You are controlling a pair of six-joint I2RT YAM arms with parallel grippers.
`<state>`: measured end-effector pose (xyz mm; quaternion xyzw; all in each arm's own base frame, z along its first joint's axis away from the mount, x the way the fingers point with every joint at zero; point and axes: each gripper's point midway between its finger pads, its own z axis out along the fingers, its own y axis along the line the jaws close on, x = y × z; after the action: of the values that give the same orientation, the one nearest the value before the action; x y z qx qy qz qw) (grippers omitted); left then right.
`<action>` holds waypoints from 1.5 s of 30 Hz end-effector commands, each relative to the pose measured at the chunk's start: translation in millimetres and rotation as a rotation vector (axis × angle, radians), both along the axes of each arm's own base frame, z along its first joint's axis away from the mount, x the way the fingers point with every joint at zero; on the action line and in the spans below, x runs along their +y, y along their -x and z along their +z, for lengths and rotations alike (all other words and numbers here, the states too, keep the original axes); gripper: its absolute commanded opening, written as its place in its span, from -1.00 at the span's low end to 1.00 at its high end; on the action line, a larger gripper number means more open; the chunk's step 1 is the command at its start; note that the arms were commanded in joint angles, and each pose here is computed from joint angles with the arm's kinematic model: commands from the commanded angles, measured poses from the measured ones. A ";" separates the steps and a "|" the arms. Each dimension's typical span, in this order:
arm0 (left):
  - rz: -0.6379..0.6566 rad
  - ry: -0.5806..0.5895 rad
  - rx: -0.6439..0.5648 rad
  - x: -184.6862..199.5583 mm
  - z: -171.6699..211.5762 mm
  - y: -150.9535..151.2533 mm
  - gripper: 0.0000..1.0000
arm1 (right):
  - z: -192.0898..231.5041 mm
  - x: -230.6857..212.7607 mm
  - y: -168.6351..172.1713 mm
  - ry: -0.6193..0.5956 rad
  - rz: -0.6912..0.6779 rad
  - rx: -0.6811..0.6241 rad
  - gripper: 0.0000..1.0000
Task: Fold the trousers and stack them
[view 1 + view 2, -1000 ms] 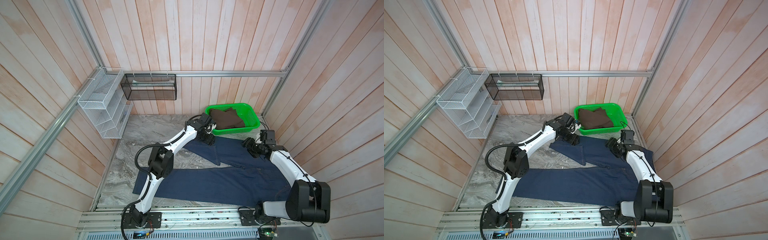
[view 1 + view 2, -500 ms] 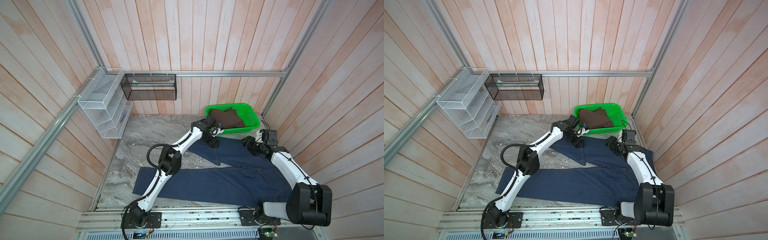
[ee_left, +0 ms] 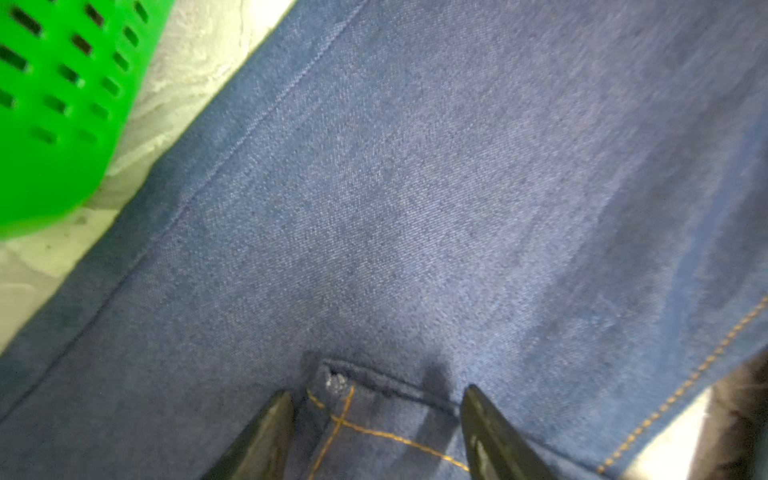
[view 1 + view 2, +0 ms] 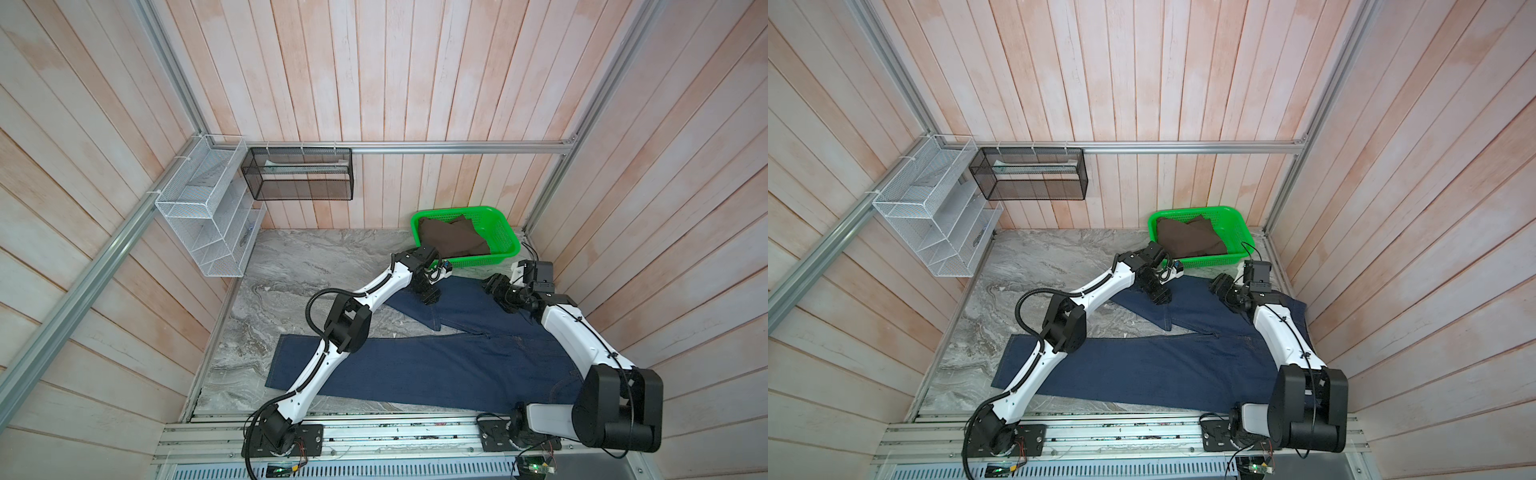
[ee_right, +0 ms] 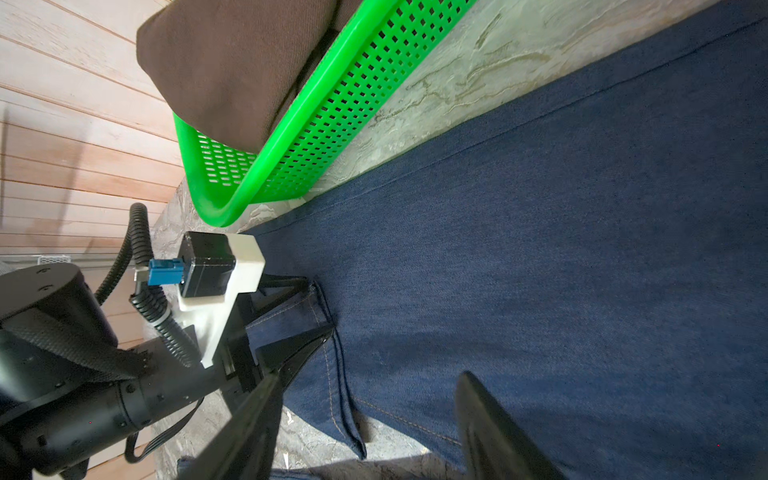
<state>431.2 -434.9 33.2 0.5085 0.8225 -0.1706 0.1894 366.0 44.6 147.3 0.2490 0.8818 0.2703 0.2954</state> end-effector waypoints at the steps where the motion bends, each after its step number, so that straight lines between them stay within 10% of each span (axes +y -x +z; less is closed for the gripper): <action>1: -0.015 -0.029 -0.014 1.0 -12.7 -1.7 0.14 | -3.2 1.2 -0.4 -0.004 0.016 -0.002 0.33; 15: 0.062 0.106 -0.119 -2.2 75.1 -13.4 -1.00 | -5.5 2.9 -0.5 -0.018 0.017 0.004 0.32; 22: 0.411 0.310 -0.216 59.3 185.5 -42.7 -1.00 | -4.8 3.7 -0.8 -0.026 0.018 0.003 0.32; 27: 0.947 0.504 -0.234 184.5 231.4 -69.7 -1.00 | -9.4 5.6 -0.8 -0.045 0.008 0.022 0.29; 33: 1.485 0.672 -0.079 319.4 199.6 -68.3 -1.00 | -16.8 12.6 -2.9 -0.051 0.016 0.046 0.27; 45: 1.779 0.675 0.088 381.7 172.3 -51.6 -1.00 | -23.6 23.4 -8.2 -0.042 0.033 0.070 0.27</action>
<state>487.1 -55.9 185.9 -0.3612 0.8376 -0.2016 0.3569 368.8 66.5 122.3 0.2480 0.8904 0.2864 0.2522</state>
